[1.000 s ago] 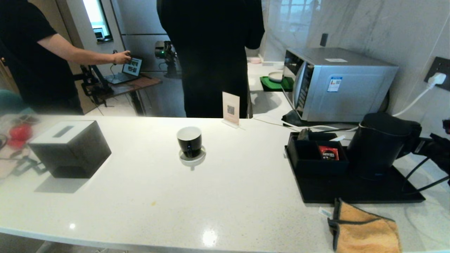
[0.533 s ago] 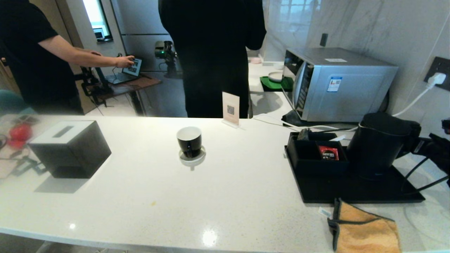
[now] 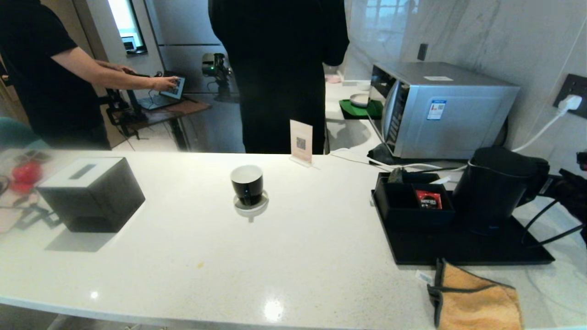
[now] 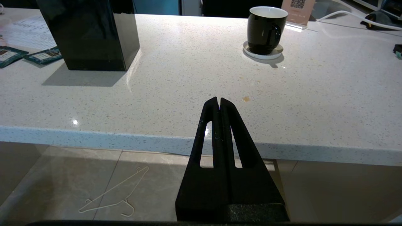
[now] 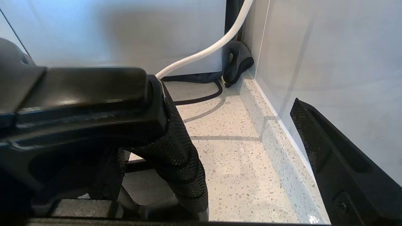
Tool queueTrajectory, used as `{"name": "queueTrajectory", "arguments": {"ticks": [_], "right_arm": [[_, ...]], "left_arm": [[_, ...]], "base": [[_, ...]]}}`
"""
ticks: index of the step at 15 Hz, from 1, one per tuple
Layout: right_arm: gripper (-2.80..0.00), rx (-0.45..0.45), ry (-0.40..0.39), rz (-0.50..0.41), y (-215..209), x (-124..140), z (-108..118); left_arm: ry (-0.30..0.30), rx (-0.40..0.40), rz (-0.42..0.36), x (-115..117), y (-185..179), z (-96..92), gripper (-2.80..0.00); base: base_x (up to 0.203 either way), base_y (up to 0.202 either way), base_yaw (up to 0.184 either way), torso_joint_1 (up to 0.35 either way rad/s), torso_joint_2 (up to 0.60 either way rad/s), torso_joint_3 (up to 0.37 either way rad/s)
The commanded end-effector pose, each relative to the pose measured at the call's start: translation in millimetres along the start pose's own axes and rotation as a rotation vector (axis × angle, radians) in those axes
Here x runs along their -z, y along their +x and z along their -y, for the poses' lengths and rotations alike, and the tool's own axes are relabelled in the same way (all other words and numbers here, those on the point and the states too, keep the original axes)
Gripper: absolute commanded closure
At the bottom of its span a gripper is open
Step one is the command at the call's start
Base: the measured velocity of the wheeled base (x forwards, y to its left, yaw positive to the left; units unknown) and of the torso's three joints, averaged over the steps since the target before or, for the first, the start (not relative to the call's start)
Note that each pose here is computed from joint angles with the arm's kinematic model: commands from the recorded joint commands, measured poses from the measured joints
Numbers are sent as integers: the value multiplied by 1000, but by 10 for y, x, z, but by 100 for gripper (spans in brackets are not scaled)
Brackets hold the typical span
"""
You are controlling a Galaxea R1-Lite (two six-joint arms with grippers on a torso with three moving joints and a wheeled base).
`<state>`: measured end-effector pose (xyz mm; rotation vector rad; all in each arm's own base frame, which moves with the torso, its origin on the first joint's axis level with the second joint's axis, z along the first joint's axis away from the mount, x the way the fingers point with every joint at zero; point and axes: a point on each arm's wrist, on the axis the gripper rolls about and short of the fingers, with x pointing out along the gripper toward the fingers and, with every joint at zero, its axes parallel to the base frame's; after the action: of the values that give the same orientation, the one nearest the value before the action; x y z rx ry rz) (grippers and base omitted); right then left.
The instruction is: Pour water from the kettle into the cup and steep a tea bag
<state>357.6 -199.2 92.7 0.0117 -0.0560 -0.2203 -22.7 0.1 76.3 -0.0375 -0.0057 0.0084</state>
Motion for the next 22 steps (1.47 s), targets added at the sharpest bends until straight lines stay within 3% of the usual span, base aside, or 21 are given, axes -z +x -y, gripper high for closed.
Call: {"name": "queueTrajectory", "arguments": {"ticks": [1, 2, 14, 22], "right_arm": [[-280, -4, -2, 4, 6, 16, 1], [0, -11, -2, 2, 7, 19, 0], [0, -45, -1, 48, 7, -56, -115], [0, -43, -13, 96, -47, -274, -130]], "left_arm": [[0, -1, 1, 0, 0, 0, 0], [-1, -1, -1, -1, 1, 0, 0], [-1, -1, -1, -1, 1, 0, 0], [1, -1, -1, -1, 1, 0, 0]], "base": [[0, 0, 0, 0, 0, 0], [0, 0, 0, 0, 0, 0], [0, 0, 0, 0, 0, 0], [0, 0, 0, 0, 0, 0]]}}
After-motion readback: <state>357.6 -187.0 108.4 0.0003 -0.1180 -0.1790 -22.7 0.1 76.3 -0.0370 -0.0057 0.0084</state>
